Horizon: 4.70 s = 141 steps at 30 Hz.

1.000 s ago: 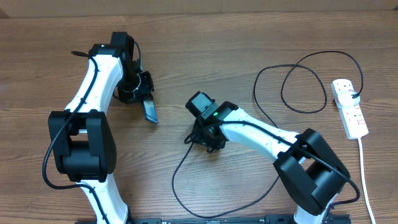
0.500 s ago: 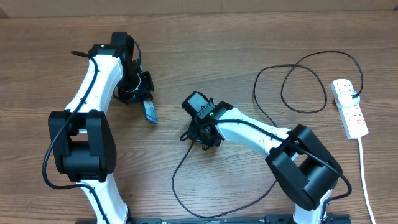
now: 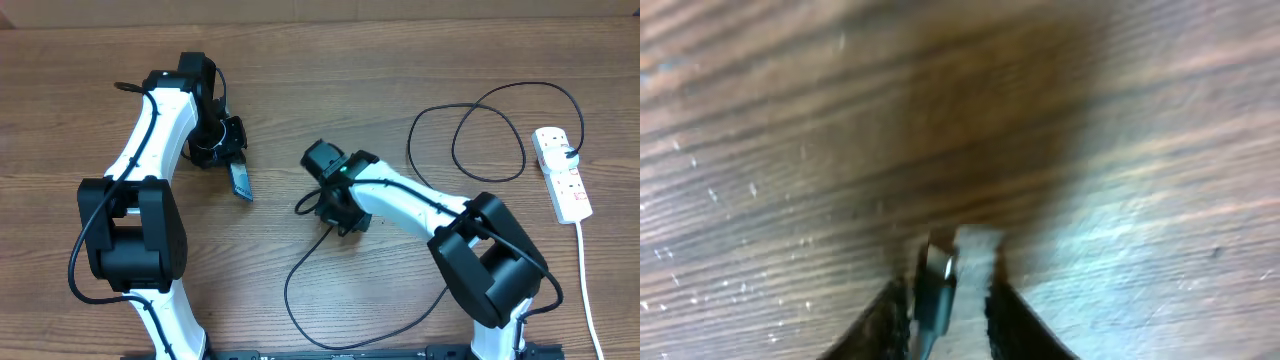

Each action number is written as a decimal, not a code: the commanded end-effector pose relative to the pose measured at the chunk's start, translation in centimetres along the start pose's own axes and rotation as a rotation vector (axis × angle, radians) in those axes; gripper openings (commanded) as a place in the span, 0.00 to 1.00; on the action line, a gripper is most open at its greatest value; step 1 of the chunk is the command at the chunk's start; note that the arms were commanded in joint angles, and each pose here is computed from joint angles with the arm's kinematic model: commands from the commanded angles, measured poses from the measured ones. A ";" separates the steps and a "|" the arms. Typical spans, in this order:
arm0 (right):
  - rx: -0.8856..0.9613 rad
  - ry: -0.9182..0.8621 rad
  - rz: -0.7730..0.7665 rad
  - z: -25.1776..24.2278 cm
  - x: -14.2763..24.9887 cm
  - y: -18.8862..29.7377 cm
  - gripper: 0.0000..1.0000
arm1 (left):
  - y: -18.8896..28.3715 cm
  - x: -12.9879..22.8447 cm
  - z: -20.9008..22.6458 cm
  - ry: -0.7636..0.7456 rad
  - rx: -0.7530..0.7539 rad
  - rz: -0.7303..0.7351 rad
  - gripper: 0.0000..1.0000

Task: Plug charger to phone and switch on socket

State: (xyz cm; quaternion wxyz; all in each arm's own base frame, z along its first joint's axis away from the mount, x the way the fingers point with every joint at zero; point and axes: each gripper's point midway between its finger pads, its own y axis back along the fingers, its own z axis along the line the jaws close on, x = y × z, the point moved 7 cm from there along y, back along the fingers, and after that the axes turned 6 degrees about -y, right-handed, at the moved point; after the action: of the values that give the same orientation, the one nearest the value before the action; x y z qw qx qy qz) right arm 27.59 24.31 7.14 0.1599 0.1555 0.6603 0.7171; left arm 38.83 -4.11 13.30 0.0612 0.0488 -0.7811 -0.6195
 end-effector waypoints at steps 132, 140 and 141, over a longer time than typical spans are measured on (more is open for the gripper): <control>-1.216 0.737 0.296 6.9 2.0 19.6 0.04 | 12.1 2.0 -4.2 -0.107 1.353 -0.045 0.04; -1.213 0.734 0.291 7.0 1.9 19.6 0.04 | 12.1 2.0 -4.2 -0.088 1.352 -0.030 0.04; -1.211 0.732 0.287 7.0 1.9 19.5 0.04 | 12.1 2.0 -4.2 -0.090 1.352 -0.031 0.04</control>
State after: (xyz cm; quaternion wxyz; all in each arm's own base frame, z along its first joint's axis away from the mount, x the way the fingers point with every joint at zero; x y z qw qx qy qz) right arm 28.27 29.84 26.18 -0.1179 -0.1119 0.1344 0.9775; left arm 37.97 -5.28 23.75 -0.0033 0.0617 -0.9979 -0.0198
